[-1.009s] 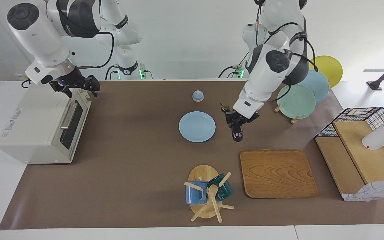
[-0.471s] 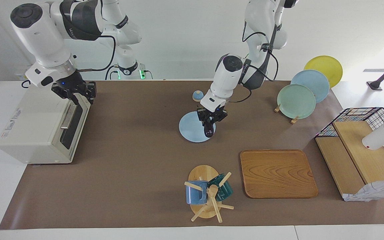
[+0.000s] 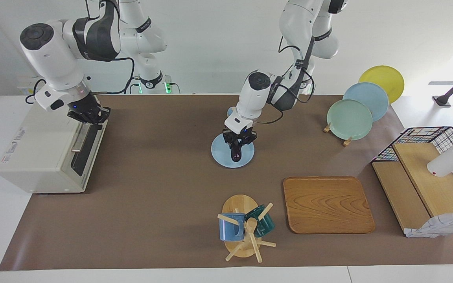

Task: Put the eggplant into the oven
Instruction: 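Carry the eggplant with the left gripper onto the light blue plate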

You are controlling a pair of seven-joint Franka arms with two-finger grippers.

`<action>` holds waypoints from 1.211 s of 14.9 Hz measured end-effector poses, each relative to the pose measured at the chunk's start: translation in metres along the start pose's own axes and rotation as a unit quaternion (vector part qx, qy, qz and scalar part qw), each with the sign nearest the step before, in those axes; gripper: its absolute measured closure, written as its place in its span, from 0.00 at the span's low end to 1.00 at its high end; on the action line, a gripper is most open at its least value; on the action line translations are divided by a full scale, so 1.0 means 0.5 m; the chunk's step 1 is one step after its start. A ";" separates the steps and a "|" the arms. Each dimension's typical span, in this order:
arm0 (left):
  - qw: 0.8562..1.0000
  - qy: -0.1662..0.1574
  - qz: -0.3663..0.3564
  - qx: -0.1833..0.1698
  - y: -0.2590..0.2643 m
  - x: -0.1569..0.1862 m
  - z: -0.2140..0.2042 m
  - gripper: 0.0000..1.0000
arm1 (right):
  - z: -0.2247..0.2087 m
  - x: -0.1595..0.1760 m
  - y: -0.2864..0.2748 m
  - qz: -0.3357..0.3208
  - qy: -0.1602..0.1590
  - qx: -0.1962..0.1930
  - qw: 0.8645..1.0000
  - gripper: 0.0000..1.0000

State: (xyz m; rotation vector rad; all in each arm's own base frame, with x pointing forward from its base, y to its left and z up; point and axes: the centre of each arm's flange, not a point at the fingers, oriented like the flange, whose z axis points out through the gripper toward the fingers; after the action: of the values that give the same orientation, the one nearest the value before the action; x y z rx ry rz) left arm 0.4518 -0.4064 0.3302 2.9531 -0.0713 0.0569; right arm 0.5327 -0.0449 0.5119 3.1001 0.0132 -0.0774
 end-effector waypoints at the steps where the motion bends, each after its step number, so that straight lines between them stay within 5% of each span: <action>1: 1.000 -0.003 0.000 0.002 0.000 -0.001 0.010 0.63 | 0.007 -0.005 0.002 -0.003 -0.002 -0.009 1.000 0.99; 7: 1.000 -0.004 0.000 0.003 -0.002 -0.001 0.015 0.63 | 0.026 -0.020 0.046 0.002 -0.014 -0.044 0.999 0.99; 13: 1.000 -0.003 -0.003 0.004 -0.008 0.005 0.000 0.04 | 0.067 -0.036 0.090 0.019 -0.023 -0.047 0.998 0.99; 18: 0.999 0.000 -0.032 0.005 -0.057 0.064 -0.090 0.00 | 0.086 -0.041 0.102 0.018 -0.026 -0.059 0.998 0.99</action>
State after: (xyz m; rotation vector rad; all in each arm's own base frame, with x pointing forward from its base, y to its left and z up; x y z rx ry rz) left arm 0.4836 -0.3715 0.3705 2.9622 0.0242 0.0480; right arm 0.5104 -0.0979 0.4721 2.9781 -0.0393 -0.1515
